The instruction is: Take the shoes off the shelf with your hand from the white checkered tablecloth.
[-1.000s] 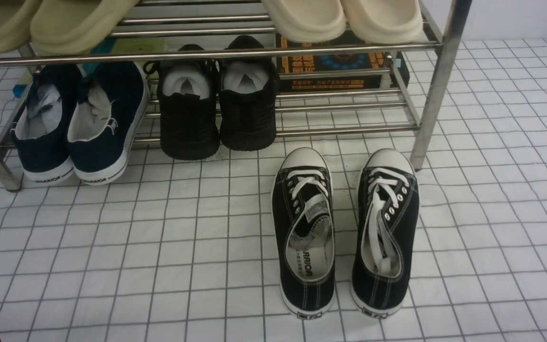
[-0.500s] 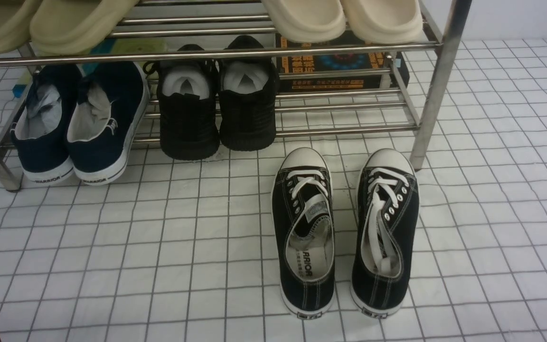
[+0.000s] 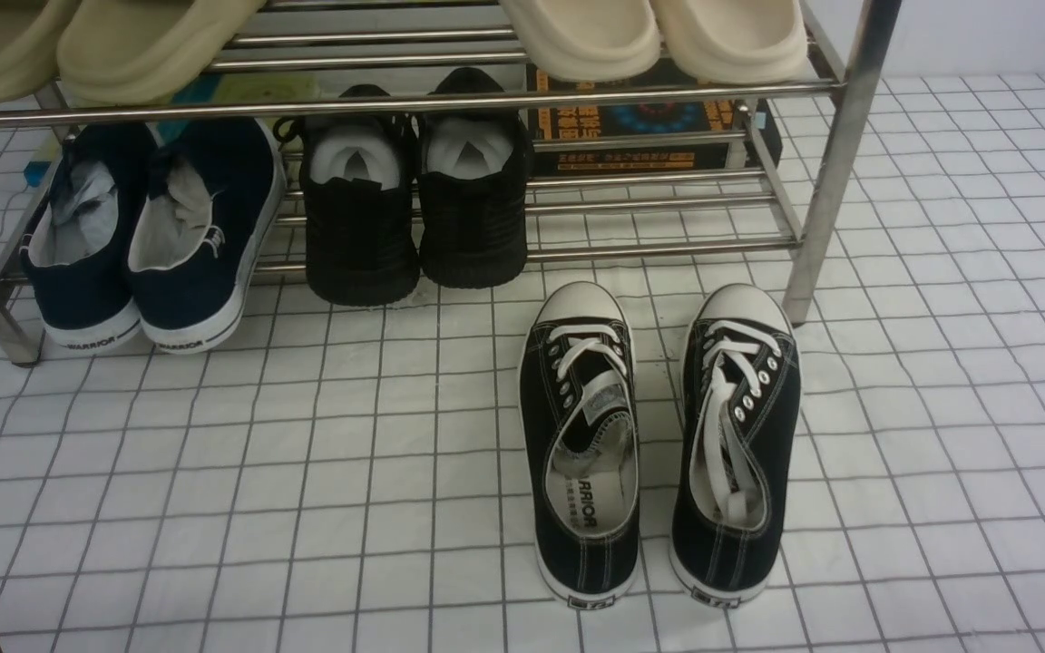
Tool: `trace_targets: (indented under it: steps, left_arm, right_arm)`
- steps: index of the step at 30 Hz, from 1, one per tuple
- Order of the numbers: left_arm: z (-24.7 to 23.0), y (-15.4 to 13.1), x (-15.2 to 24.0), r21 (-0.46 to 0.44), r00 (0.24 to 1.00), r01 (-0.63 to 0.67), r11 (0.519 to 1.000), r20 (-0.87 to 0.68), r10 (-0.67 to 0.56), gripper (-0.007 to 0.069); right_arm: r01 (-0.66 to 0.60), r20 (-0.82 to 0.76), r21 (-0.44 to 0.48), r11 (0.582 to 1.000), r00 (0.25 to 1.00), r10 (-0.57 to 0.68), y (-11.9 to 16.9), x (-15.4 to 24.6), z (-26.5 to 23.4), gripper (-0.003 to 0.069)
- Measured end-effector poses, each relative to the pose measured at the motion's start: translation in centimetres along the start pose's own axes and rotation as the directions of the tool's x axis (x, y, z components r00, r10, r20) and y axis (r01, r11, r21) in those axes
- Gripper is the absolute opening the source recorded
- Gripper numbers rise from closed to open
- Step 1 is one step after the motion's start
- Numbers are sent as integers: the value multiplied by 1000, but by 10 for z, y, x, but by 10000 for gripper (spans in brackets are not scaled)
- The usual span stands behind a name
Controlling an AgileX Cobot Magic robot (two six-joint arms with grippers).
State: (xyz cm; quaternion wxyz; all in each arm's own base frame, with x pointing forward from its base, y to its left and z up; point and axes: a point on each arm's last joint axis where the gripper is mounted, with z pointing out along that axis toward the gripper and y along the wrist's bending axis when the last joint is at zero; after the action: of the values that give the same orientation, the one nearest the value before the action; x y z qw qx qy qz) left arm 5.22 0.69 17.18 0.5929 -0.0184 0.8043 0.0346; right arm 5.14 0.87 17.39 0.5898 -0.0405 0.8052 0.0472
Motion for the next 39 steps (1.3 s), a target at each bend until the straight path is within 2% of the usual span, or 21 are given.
trace_targets:
  steps: [39]
  left_arm:
    - [0, 0, 0, 0, 1000, 0, 1000, 0, 0, 240]
  right_arm:
    - [-1, 0, 0, 1000, 1000, 1, 0, 0, 0, 118]
